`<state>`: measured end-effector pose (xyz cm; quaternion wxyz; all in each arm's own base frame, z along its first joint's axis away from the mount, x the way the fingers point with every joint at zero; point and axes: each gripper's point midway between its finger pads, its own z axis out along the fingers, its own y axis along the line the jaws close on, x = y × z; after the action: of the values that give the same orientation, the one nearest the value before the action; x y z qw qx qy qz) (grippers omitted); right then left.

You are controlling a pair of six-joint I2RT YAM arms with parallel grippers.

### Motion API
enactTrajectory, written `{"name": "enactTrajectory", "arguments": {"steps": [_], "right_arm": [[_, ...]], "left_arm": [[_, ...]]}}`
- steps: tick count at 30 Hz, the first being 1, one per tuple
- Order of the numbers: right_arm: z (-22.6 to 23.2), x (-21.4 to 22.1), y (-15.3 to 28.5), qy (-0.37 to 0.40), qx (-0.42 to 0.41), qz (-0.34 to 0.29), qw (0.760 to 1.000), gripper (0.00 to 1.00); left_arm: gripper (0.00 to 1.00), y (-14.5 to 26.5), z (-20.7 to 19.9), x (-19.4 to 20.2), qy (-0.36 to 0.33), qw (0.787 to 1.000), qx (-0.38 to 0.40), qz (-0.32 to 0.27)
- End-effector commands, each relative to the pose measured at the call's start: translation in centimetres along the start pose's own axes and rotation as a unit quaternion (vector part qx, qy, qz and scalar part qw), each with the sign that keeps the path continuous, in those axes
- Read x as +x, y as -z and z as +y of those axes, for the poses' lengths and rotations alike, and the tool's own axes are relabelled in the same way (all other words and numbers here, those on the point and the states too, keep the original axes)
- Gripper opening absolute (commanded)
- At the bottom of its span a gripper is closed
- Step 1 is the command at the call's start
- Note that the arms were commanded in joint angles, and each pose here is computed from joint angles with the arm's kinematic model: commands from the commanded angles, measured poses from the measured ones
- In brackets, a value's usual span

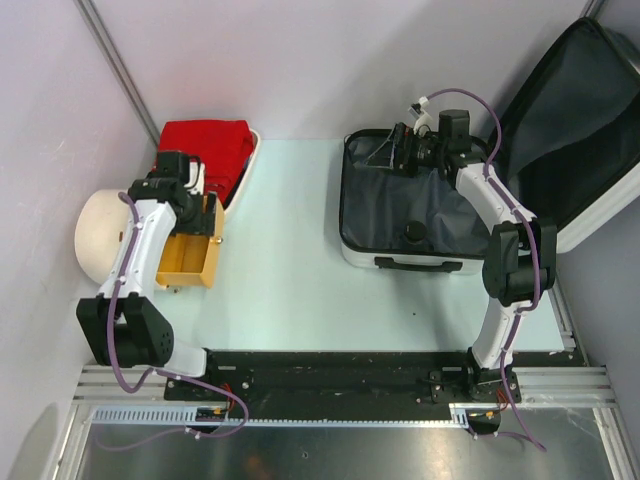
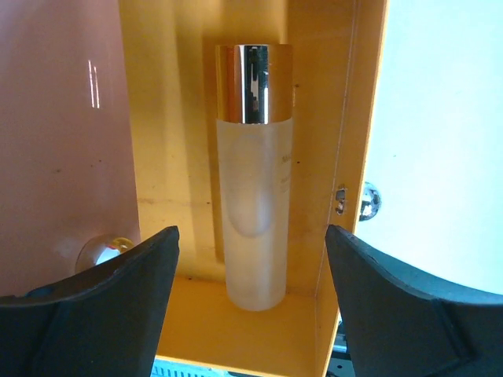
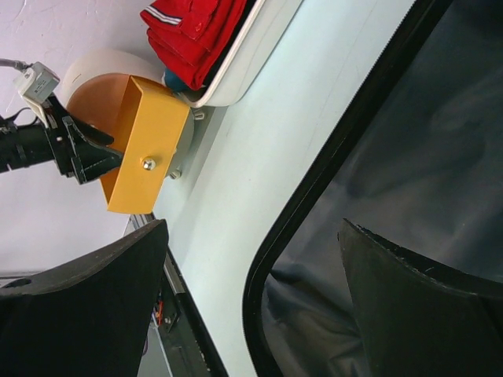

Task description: Open, take out, and arrange the luggage

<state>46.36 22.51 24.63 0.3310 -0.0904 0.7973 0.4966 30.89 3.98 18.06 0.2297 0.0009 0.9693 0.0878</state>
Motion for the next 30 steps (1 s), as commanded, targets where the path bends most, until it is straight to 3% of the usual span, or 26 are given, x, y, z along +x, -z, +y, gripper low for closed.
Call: {"name": "enactTrajectory", "arguments": {"steps": [1,8,14,23,30], "right_arm": [[1.6,-0.8,0.7,0.027,-0.012,-0.011,0.999,0.93],[2.2,-0.5,0.2,0.033,-0.020,-0.006,0.999,0.93],[2.4,-0.4,-0.1,0.035,-0.024,-0.004,0.999,0.93],[2.1,-0.3,-0.1,0.037,-0.020,-0.004,0.999,0.93],[1.8,-0.3,0.3,0.037,-0.014,-0.005,0.999,0.93]], "left_arm": [[0.82,2.2,1.0,-2.5,0.027,0.998,-0.011,-0.058],[0.57,6.9,-3.0,-5.2,-0.017,0.987,0.068,-0.146],[0.38,7.7,-5.9,-5.2,-0.052,0.980,0.104,-0.159],[0.36,3.7,-9.4,-2.9,-0.082,0.985,0.126,-0.088],[0.35,-0.5,-6.9,-1.3,-0.093,0.994,0.051,-0.025]]}}
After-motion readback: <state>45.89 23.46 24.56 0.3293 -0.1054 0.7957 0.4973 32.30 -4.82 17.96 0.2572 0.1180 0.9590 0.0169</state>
